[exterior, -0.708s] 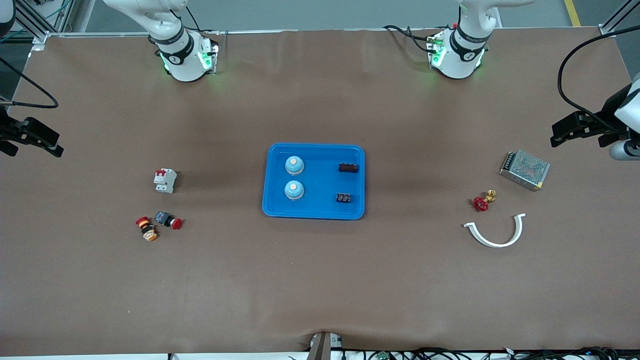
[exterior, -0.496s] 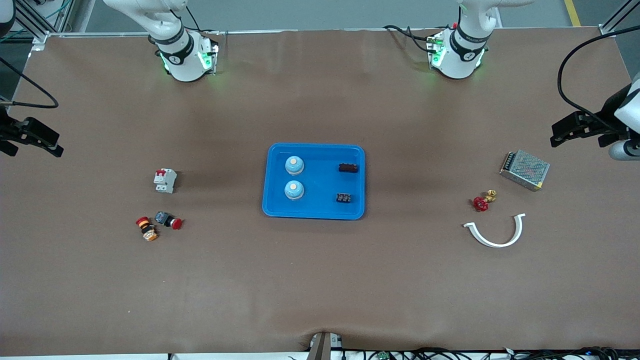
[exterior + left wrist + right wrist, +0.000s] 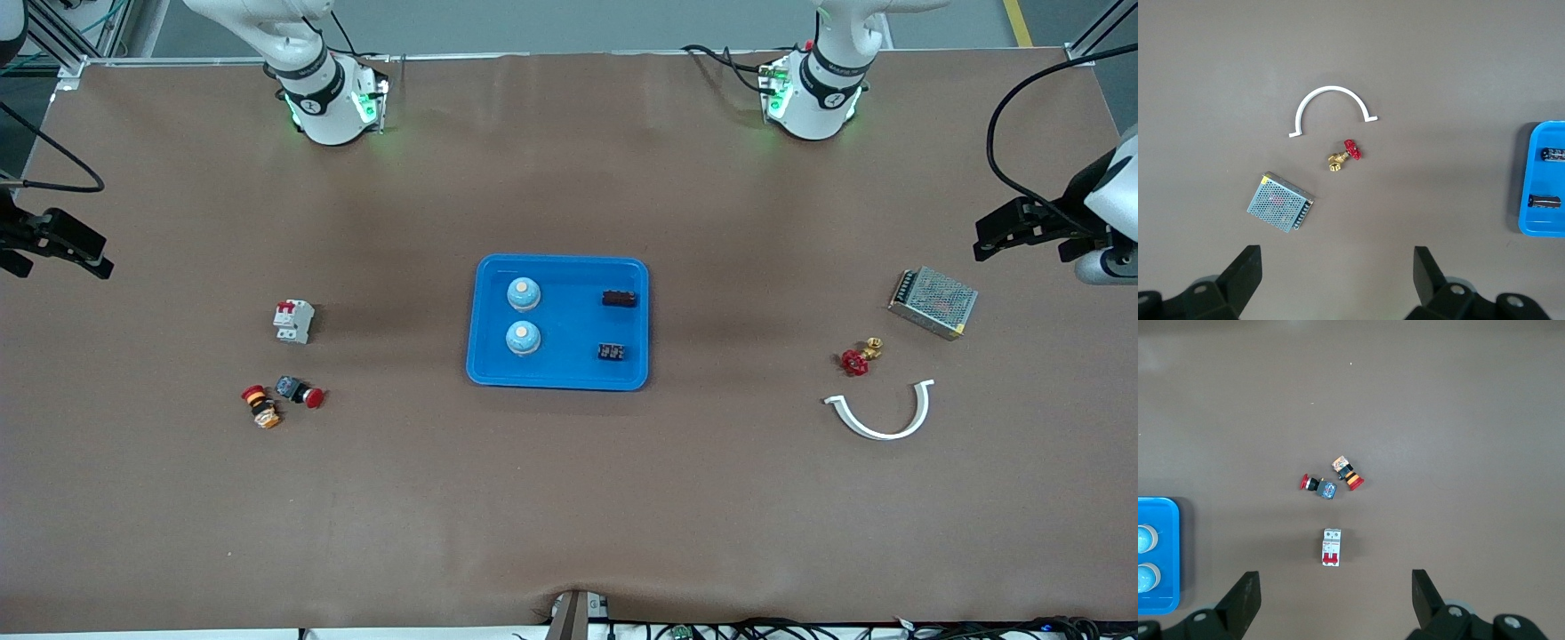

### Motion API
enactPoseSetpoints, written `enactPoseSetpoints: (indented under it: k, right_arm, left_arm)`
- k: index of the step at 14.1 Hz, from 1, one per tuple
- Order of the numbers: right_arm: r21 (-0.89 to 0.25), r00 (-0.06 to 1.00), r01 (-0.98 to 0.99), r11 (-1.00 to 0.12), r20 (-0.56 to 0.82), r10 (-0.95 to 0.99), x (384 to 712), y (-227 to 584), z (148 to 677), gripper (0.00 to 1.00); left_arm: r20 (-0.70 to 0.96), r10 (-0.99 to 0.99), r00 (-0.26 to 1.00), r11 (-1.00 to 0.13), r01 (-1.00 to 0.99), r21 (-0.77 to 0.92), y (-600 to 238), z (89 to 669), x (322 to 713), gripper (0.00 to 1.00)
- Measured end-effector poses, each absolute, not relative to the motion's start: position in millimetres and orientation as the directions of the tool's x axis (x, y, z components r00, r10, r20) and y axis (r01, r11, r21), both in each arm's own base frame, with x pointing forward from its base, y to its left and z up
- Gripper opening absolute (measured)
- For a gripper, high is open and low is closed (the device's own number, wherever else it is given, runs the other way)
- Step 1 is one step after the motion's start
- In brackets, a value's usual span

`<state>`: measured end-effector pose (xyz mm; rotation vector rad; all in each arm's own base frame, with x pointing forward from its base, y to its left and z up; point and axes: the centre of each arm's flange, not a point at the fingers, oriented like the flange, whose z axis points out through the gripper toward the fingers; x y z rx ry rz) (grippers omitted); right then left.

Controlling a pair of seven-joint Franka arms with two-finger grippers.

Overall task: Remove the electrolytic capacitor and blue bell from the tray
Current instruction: 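Move both grippers from rest toward the blue tray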

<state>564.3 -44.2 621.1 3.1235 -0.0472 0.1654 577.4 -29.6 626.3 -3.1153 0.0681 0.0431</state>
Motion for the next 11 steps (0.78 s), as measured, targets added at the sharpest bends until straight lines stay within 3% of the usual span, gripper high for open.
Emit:
enactPoseSetpoints:
  k: [11]
  right_arm:
    - [0.0, 0.996, -0.02, -1.0, 0.091, -0.02, 570, 25, 612, 1.0]
  left_arm:
    - [-0.052, -0.02, 0.998, -1.0, -0.02, -0.011, -45, 542, 594, 1.0]
